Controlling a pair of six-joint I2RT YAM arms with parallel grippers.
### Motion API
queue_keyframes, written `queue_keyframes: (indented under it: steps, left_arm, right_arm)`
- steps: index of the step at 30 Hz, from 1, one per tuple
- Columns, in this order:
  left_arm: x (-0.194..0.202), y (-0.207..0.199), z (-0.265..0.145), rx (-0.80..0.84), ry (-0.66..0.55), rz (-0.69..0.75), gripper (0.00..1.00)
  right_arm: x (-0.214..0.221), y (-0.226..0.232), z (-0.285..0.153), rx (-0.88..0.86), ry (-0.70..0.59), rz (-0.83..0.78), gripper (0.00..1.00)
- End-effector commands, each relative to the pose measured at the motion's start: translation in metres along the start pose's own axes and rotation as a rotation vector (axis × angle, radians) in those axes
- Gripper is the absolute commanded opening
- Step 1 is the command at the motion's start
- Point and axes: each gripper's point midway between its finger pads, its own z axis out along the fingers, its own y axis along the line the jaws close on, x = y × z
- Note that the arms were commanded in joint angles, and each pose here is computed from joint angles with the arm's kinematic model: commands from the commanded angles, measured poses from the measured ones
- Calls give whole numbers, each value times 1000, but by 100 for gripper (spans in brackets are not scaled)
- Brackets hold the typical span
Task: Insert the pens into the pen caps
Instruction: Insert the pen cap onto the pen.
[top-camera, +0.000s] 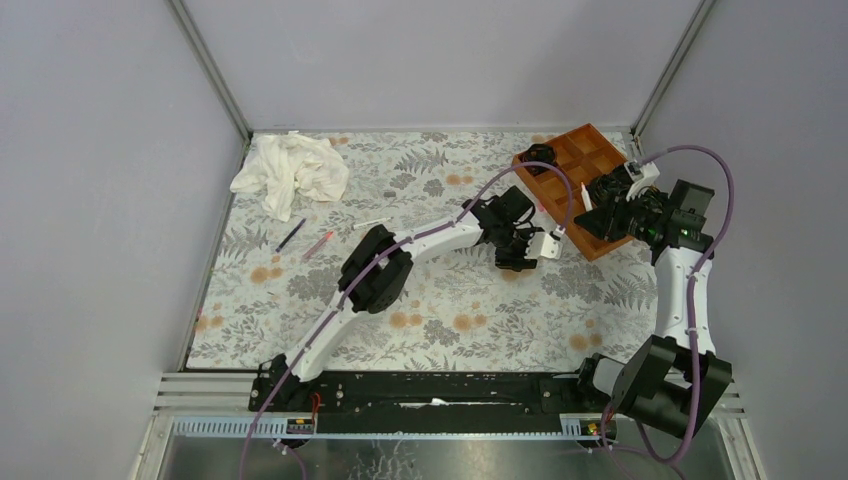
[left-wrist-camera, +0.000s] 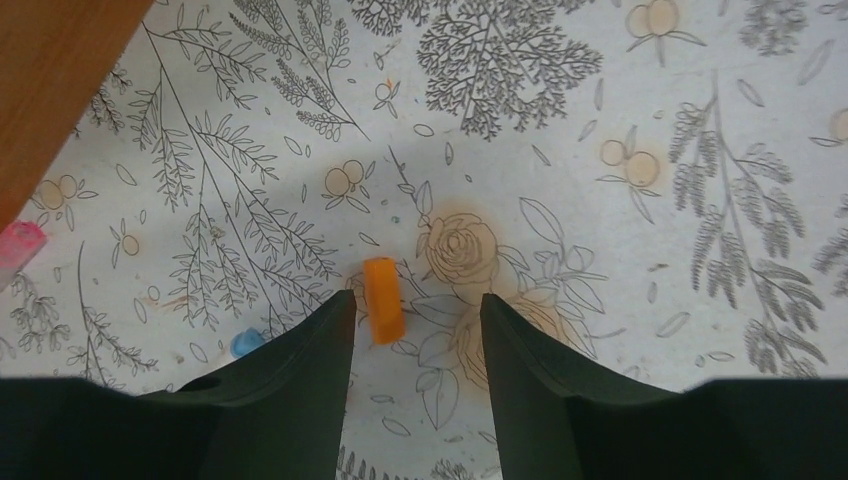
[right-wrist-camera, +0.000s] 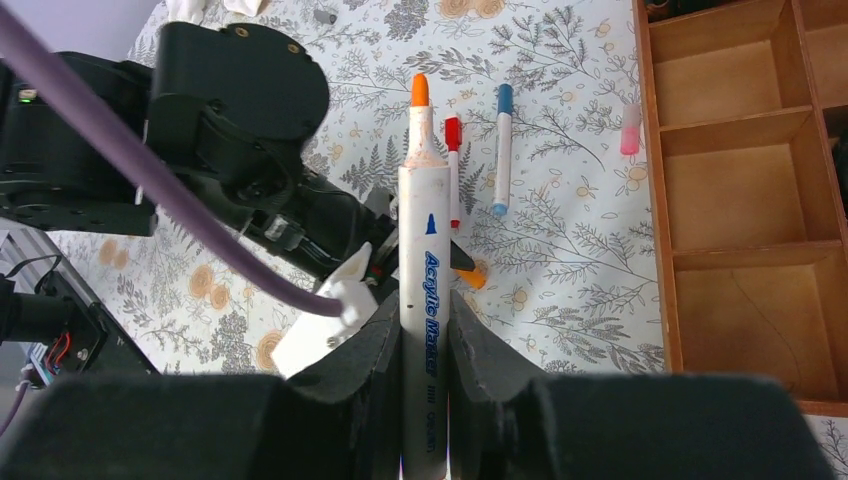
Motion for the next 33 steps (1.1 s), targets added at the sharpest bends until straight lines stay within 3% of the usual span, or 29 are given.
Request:
queue_keyframes:
  steps: [1, 15, 18, 22, 28, 33]
  left_arm:
    - [14, 9, 3, -13, 59, -12, 55]
    - [28, -6, 11, 65, 99, -52, 40]
    - [34, -15, 10, 88, 128, -67, 14]
    - [36, -23, 1, 86, 146, -116, 3]
    - [40, -41, -24, -1, 164, -283, 0]
    - [63, -71, -55, -150, 244, -637, 0]
  right_arm:
    - [-18, 9, -7, -33, -38, -27, 0]
    - [-20, 14, -11, -58, -56, -28, 0]
    - [-21, 16, -11, -65, -57, -30, 0]
    - [-20, 16, -11, -65, -58, -31, 0]
    - [-19, 19, -11, -83, -59, -29, 0]
    - [-16, 19, -9, -106, -53, -8, 0]
